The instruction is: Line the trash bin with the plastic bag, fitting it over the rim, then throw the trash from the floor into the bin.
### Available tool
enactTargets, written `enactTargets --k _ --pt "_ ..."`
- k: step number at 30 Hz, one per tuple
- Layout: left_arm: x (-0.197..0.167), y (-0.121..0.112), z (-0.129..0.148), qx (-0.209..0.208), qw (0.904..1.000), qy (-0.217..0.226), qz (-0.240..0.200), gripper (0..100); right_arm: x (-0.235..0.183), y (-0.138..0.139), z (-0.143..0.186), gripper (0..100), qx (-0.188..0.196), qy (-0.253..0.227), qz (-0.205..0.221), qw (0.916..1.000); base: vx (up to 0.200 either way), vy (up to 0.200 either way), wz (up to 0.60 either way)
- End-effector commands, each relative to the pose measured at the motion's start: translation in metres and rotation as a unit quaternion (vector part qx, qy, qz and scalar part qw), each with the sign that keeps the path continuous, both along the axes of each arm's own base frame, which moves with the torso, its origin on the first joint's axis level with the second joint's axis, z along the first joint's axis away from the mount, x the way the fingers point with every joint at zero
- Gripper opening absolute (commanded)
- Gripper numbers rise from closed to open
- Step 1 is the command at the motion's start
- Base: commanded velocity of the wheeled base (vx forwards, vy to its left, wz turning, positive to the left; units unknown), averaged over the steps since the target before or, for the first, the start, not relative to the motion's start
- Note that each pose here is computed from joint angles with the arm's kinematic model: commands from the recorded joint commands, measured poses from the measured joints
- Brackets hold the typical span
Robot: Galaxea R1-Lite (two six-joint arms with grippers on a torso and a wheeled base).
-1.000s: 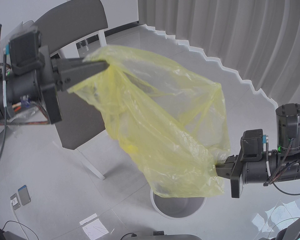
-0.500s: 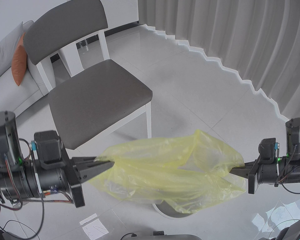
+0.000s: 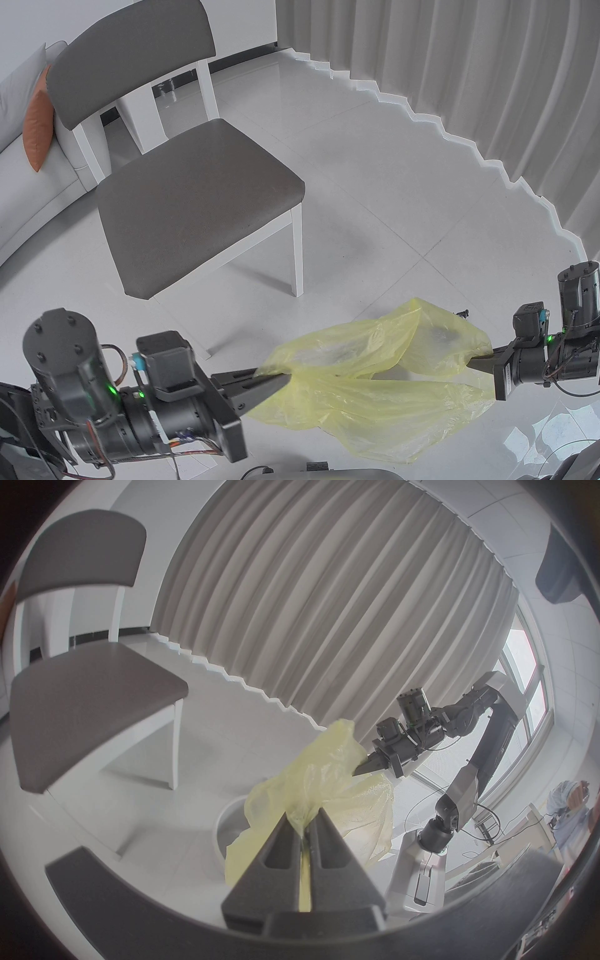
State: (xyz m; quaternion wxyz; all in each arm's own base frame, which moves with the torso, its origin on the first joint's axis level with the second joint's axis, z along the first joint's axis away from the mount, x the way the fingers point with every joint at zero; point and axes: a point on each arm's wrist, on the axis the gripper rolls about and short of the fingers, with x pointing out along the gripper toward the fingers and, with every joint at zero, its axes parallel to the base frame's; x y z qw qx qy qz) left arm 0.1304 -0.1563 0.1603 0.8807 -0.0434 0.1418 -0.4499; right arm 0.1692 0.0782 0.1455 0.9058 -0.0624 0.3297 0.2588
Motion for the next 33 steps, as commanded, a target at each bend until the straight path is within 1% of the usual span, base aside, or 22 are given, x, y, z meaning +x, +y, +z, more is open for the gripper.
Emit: enactTargets --k 1,5,8,12,14,15,22,23,25,28,33 --pt "0.005 -0.025 -0.032 0.038 0.9982 0.044 -0.013 0 0.01 0.0 -0.014 0 -0.016 0.032 -0.008 0.9993 0.0 0.0 0.0" --pt "0.011 -0.032 -0.038 0.034 0.9985 0.042 -0.012 0 0.016 -0.002 -0.018 0 -0.02 0.041 -0.014 0.9989 0.0 0.0 0.0" --pt "0.017 -0.036 -0.04 0.024 0.999 0.036 -0.01 0 0.019 -0.004 -0.018 0 -0.021 0.034 -0.014 0.9991 0.0 0.0 0.0" --pt "0.021 -0.04 -0.045 0.024 0.9988 0.043 -0.006 0 0.02 -0.007 -0.018 0 -0.026 0.03 -0.015 0.9991 0.0 0.0 0.0" --pt "0.03 -0.047 -0.063 0.046 0.997 0.063 -0.001 0 0.026 -0.011 -0.022 0 -0.037 0.033 -0.018 0.9986 0.0 0.0 0.0" --pt "0.036 -0.05 -0.068 0.05 0.9965 0.066 0.004 0 0.027 -0.011 -0.023 0 -0.037 0.036 -0.019 0.9985 0.0 0.0 0.0" --pt "0.063 -0.06 -0.102 0.046 0.9967 0.062 0.024 0 0.044 -0.006 -0.037 0 -0.036 0.043 -0.024 0.9982 0.0 0.0 0.0" --pt "0.064 -0.06 -0.104 0.046 0.9967 0.062 0.025 0 0.045 -0.005 -0.038 0 -0.036 0.044 -0.024 0.9981 0.0 0.0 0.0" --pt "0.066 -0.062 -0.116 0.049 0.9964 0.064 0.025 0 0.054 -0.002 -0.052 0 -0.04 0.057 -0.023 0.9973 0.0 0.0 0.0" --pt "0.07 -0.064 -0.127 0.053 0.9959 0.068 0.027 0 0.066 0.001 -0.067 0 -0.04 0.063 -0.026 0.9969 0.0 0.0 0.0" --pt "0.079 -0.064 -0.139 0.063 0.9942 0.079 0.037 0 0.09 0.005 -0.085 0 -0.03 0.051 -0.037 0.9975 0.0 0.0 0.0"
